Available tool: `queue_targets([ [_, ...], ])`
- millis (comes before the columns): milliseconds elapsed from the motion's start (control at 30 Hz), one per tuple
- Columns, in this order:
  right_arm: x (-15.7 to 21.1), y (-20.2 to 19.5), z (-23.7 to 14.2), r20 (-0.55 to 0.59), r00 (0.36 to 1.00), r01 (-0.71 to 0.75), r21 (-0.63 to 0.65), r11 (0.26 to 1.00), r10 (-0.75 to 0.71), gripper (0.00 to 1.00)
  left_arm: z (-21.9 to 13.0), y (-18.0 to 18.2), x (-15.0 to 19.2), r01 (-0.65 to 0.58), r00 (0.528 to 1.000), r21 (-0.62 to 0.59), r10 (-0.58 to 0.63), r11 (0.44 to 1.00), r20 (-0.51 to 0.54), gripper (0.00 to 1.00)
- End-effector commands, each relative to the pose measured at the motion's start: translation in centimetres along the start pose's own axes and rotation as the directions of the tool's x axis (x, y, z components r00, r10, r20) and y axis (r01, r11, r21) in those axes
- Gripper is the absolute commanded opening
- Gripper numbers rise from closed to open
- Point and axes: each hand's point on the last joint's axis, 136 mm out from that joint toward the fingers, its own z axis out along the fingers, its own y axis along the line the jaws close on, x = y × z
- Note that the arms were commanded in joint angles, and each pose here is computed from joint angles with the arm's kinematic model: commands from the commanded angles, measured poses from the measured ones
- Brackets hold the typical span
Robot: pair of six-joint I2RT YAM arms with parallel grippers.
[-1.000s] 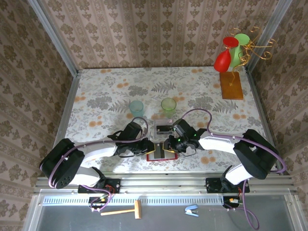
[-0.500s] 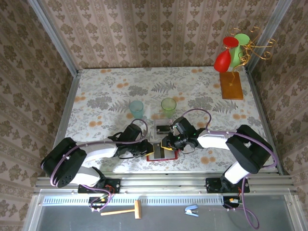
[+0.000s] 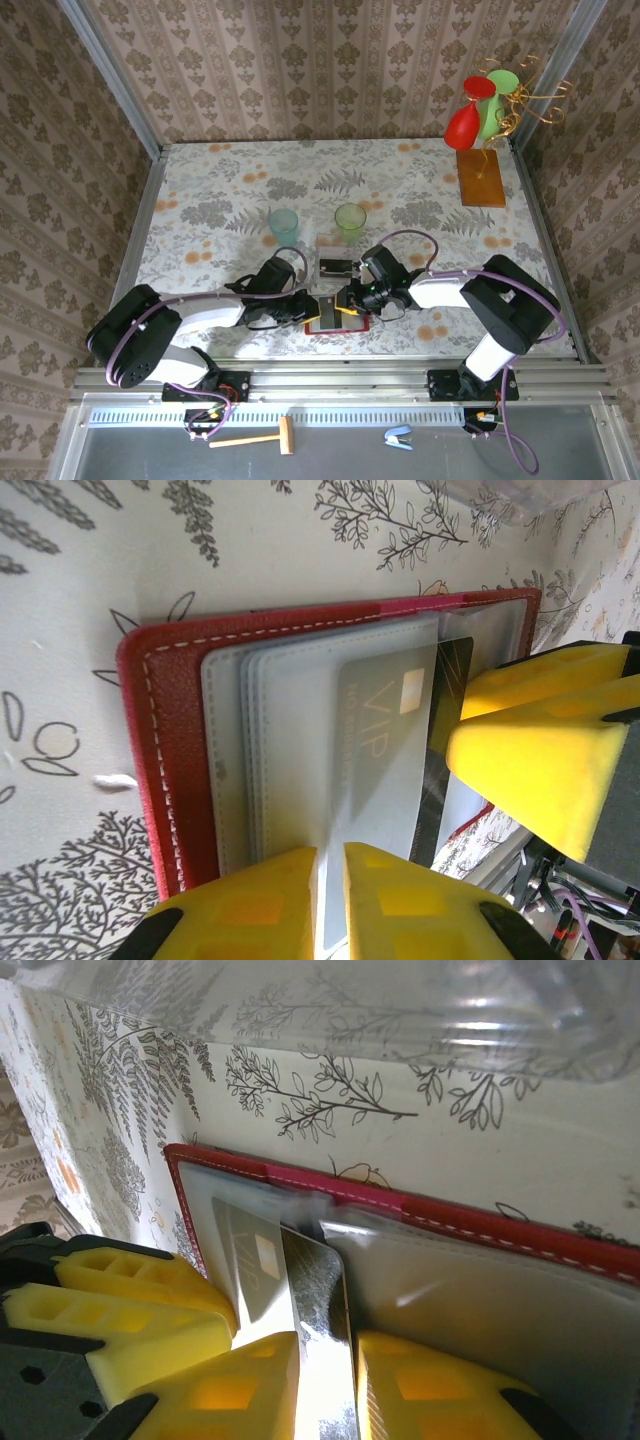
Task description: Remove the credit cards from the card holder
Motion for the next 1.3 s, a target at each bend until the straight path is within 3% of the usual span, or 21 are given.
queue_targets([
  [0,0.8,-0.7,0.4,-0.037,0.999,-0.034,-0.009,0.999,0.034,0.21,0.2,1.4,0.7,0.023,1.000,-0.043,-0.024,0.999,-0.016,0.15],
  [400,0.7,-0.5,-0.3,-0.013,1.000,-0.029,-0.006,1.000,0.029,0.13,0.1,1.5,0.7,0.023,1.000,-0.047,-0.024,0.999,-0.012,0.15],
  [1267,0.2,-2.0,-4.8,0.047,0.999,0.003,0.058,0.998,-0.006,0.09,-0.7,0.3,0.0,0.008,1.000,-0.032,-0.008,0.999,0.011,0.16],
])
